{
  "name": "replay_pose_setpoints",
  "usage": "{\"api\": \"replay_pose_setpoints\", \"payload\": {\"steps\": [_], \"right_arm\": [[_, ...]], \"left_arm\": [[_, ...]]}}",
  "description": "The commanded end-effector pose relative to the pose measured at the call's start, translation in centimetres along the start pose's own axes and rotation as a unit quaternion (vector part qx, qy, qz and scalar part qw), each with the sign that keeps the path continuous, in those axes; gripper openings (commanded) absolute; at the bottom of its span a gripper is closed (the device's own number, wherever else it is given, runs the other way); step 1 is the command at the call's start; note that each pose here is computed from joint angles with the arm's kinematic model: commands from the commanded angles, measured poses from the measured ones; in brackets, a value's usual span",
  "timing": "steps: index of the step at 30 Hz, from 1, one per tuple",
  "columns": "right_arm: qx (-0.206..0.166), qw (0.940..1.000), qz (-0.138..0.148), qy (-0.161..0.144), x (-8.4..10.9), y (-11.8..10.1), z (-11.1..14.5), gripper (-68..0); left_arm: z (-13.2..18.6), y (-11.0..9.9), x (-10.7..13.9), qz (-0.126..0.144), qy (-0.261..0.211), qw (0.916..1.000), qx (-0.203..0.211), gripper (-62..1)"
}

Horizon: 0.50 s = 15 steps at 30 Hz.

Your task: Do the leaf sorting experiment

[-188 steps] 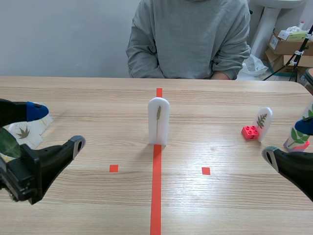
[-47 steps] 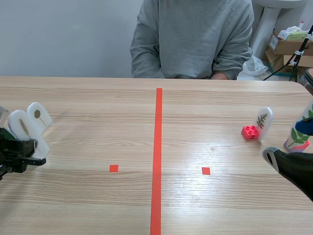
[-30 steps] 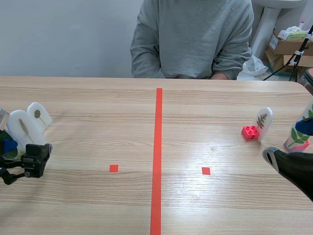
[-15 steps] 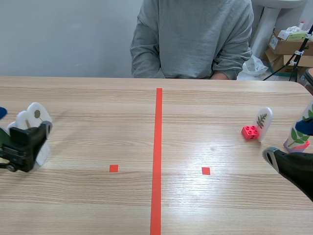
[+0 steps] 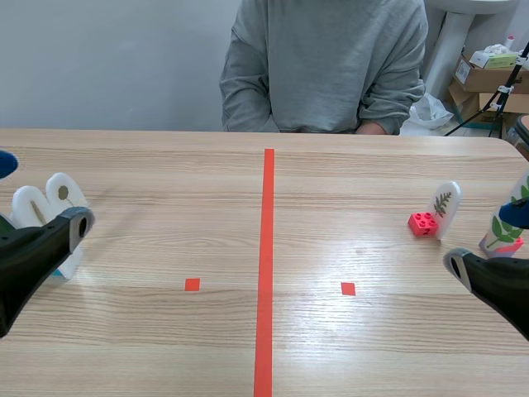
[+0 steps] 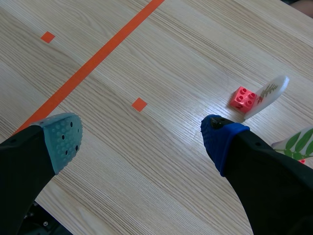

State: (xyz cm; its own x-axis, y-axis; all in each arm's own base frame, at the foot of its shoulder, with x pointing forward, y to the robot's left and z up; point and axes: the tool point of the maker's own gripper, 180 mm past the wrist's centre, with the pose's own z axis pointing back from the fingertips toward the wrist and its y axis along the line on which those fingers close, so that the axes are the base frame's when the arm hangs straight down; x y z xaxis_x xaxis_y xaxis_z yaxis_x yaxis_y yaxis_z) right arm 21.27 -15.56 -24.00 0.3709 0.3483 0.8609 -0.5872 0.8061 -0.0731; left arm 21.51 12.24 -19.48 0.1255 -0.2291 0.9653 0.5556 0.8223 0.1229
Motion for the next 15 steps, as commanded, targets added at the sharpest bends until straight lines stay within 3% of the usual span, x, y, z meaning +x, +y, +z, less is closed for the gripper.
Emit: {"api": "replay_pose_setpoints", "payload": {"steps": [1, 5, 15], "right_arm": [[0.004, 0.9999, 0.003, -0.012, 0.6, 0.0, -0.1, -18.0], [0.004, 0.9999, 0.003, -0.012, 0.6, 0.0, -0.1, -18.0], [0.004, 0.9999, 0.003, -0.012, 0.6, 0.0, -0.1, -18.0]], "left_arm": [[-0.1, -0.8, 0.8, 0.012, -0.014, 0.9997, -0.018, -2.2], [0.1, -2.0, 1.4, 0.032, -0.026, 0.9980, -0.047, -2.6], [0.1, -2.0, 1.2, 0.028, -0.020, 0.9983, -0.046, -2.8]]}}
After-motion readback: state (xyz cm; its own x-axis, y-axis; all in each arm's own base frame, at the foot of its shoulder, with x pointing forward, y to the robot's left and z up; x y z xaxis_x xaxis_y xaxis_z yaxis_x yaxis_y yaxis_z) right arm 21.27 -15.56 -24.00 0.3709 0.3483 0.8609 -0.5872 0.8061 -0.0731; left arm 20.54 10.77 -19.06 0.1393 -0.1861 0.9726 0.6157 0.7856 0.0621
